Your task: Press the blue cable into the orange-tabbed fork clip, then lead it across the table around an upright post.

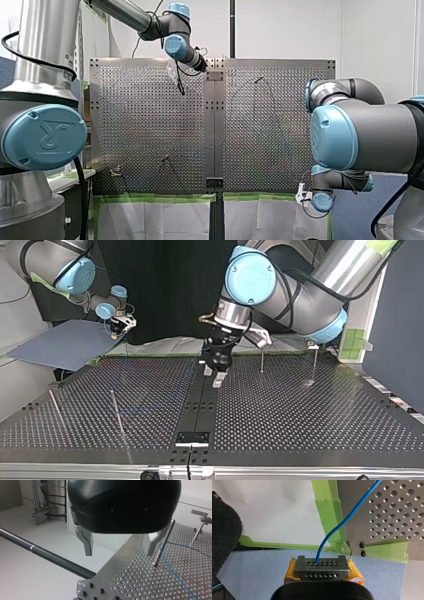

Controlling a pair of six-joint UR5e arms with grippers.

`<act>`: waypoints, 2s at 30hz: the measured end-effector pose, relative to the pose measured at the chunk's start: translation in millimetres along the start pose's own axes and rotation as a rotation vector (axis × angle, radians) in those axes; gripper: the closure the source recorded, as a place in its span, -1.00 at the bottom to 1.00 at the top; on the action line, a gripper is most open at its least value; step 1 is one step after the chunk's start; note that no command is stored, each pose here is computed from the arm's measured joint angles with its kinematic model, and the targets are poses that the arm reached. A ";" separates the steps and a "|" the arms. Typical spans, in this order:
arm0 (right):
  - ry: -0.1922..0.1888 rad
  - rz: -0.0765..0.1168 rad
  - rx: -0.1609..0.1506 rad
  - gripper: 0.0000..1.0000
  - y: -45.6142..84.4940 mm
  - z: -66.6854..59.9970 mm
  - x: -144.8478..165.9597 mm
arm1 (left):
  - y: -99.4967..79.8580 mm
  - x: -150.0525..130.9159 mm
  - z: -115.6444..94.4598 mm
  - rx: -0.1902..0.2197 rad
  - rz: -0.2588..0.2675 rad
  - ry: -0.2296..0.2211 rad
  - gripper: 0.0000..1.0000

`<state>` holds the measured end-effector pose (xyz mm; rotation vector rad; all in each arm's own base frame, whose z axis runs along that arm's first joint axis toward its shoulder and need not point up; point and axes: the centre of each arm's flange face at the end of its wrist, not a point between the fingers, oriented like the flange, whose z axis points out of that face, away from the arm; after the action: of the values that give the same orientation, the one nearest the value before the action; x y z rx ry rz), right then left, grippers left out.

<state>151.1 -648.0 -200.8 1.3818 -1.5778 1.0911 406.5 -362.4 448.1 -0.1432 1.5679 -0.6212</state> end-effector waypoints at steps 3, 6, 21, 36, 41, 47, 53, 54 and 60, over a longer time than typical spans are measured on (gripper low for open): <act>0.000 0.000 0.000 1.00 0.0 0.0 0.0 | 5.9 8.0 -0.6 -0.002 0.000 0.000 -1.00; 0.000 -0.001 0.000 1.00 0.0 0.0 0.0 | 12.0 16.3 -1.7 -0.004 0.001 -0.001 -1.00; 0.000 -0.002 0.002 1.00 -0.3 0.0 0.0 | 44.2 56.9 -11.2 -0.017 0.001 -0.008 -1.00; -0.001 -0.002 0.010 1.00 -1.5 -0.1 -0.2 | 75.3 95.8 -27.7 -0.030 0.004 -0.013 -1.00; -0.002 -0.002 0.014 1.00 -2.8 -0.3 -0.4 | 84.7 107.1 -34.0 -0.032 0.005 -0.014 -1.00; -0.002 -0.003 0.016 1.00 -3.7 -0.5 -0.6 | 95.0 120.9 -42.6 -0.034 0.007 -0.014 -1.00; -0.002 -0.002 0.016 1.00 -4.0 -0.6 -0.8 | 105.6 135.4 -53.3 -0.036 0.008 -0.014 -1.00; -0.002 -0.002 0.016 1.00 -4.1 -0.6 -0.7 | 107.2 137.5 -54.9 -0.036 0.008 -0.015 -1.00; -0.002 -0.001 0.017 1.00 -4.3 -0.7 -0.8 | 118.4 153.3 -65.6 -0.040 0.014 -0.009 -1.00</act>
<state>155.4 -647.2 -200.8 1.3955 -1.5725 1.1046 359.2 -312.6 255.4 -0.1648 1.5720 -0.5783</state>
